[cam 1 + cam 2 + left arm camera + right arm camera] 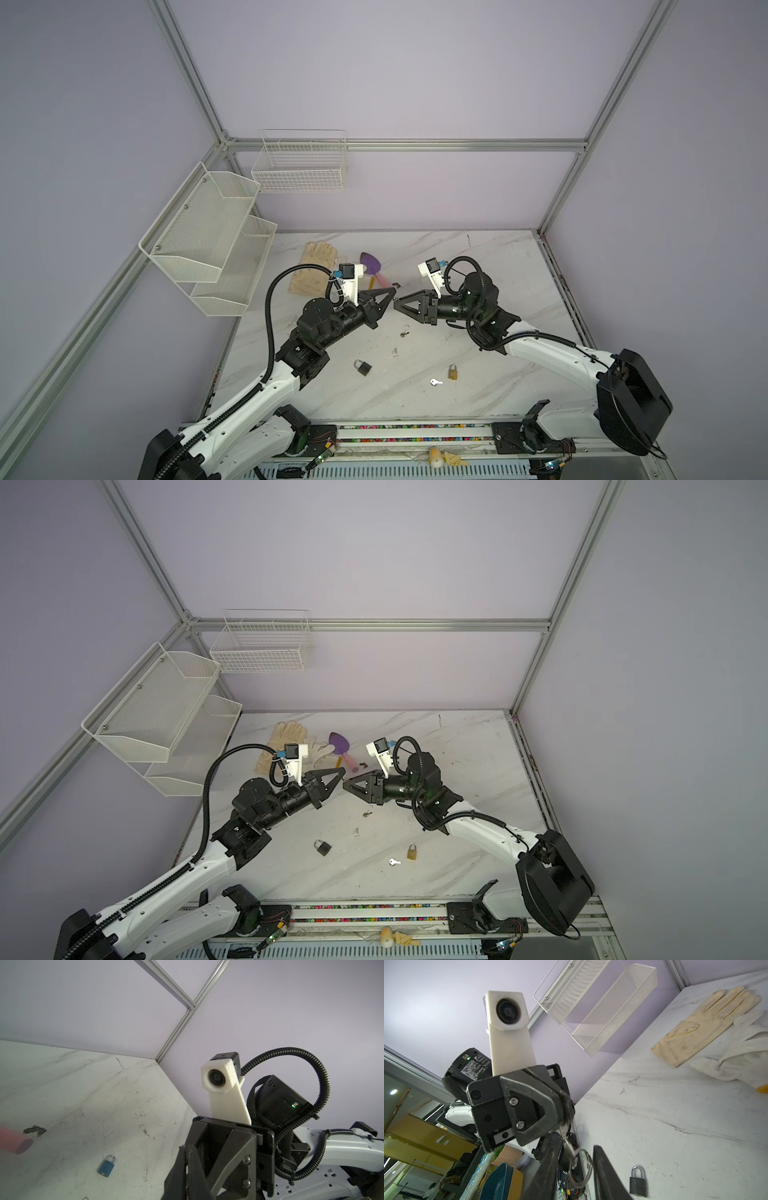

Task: Unlock with the key

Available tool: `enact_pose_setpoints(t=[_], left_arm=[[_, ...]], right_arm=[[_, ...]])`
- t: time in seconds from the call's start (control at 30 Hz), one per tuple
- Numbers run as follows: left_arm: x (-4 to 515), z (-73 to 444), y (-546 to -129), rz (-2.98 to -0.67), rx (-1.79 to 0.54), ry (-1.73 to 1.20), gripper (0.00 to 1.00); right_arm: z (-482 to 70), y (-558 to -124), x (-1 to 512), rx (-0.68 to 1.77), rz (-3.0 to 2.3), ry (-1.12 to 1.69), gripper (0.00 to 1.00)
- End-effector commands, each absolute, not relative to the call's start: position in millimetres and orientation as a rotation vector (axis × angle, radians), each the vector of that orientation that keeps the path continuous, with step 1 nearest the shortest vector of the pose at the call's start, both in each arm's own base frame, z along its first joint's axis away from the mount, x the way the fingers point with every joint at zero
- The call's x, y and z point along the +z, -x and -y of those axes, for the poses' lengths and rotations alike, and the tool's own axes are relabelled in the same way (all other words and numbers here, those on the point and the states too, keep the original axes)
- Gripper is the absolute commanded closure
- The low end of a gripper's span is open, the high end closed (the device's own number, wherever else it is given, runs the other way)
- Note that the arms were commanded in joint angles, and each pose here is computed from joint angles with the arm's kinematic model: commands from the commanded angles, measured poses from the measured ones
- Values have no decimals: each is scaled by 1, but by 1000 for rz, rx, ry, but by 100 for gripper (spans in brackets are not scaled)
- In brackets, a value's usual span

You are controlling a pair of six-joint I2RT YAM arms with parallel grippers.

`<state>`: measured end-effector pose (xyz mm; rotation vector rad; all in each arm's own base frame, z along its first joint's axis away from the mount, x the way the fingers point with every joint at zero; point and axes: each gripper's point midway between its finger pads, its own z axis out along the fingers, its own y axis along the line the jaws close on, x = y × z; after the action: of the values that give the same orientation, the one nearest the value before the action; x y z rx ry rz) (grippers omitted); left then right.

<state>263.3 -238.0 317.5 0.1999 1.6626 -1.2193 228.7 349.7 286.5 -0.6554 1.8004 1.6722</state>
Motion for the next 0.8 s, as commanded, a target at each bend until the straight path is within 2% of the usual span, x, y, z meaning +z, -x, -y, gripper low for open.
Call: enact_pose_setpoints(t=[0.0, 0.2, 0.3, 0.53, 0.77], left_arm=[[367, 235, -257, -1513, -1246, -233, 100], [367, 236, -256, -1506, -1252, -247, 100], [367, 235, -256, -1504, -1247, -246, 100], [367, 237, -253, -1495, -1261, -261, 100], [365, 234, -254, -1494, -1238, -253, 100]], right_arm=[[-348, -226, 300, 1695, -1738, 664, 70], [-349, -224, 305, 1720, -1719, 674, 71], [-349, -225, 305, 1719, -1720, 668, 76], [-351, -226, 306, 1730, -1714, 667, 77], [-350, -227, 307, 1732, -1715, 662, 87]])
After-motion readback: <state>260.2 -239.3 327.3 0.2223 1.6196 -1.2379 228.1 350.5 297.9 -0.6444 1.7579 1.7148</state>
